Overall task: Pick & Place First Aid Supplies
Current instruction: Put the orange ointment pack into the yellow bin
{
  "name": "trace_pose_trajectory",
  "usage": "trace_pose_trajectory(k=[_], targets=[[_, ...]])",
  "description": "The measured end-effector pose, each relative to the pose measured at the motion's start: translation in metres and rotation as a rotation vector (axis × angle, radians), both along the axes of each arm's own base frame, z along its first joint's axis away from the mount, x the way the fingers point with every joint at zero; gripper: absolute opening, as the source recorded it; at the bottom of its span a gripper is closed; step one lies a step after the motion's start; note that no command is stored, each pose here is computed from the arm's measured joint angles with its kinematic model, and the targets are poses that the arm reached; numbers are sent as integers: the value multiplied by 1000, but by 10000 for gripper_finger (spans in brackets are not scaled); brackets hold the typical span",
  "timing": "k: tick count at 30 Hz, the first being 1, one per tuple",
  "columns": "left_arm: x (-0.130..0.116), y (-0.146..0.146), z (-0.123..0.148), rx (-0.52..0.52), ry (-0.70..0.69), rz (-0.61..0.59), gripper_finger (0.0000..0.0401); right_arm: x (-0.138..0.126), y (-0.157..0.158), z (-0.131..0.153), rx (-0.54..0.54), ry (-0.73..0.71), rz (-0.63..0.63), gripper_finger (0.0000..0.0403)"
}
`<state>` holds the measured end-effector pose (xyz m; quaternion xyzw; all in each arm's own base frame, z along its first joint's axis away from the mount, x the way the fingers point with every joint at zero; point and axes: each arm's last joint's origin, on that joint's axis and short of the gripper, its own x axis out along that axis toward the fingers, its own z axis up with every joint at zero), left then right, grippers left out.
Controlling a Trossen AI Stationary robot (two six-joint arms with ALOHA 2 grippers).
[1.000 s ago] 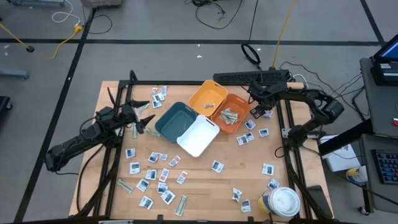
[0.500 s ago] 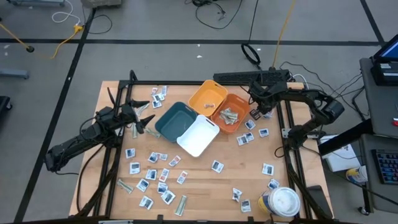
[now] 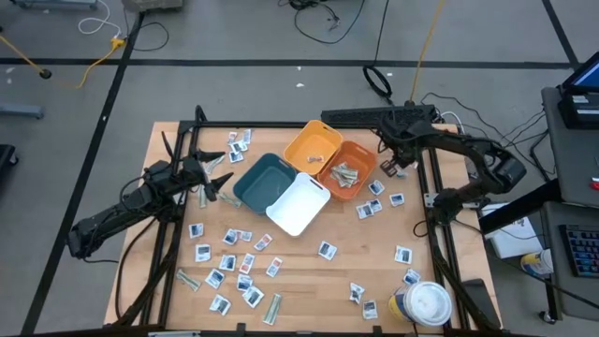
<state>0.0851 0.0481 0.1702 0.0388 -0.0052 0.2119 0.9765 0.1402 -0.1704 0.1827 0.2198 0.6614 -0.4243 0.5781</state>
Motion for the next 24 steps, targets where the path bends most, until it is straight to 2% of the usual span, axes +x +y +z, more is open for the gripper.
trace_pose_trajectory(k=[13, 24], targets=[[0, 0, 0, 0, 0, 0, 367, 12, -5, 69, -20, -12, -28, 0], [0, 0, 0, 0, 0, 0, 367, 12, 3, 79, 4, 6, -116, 0]])
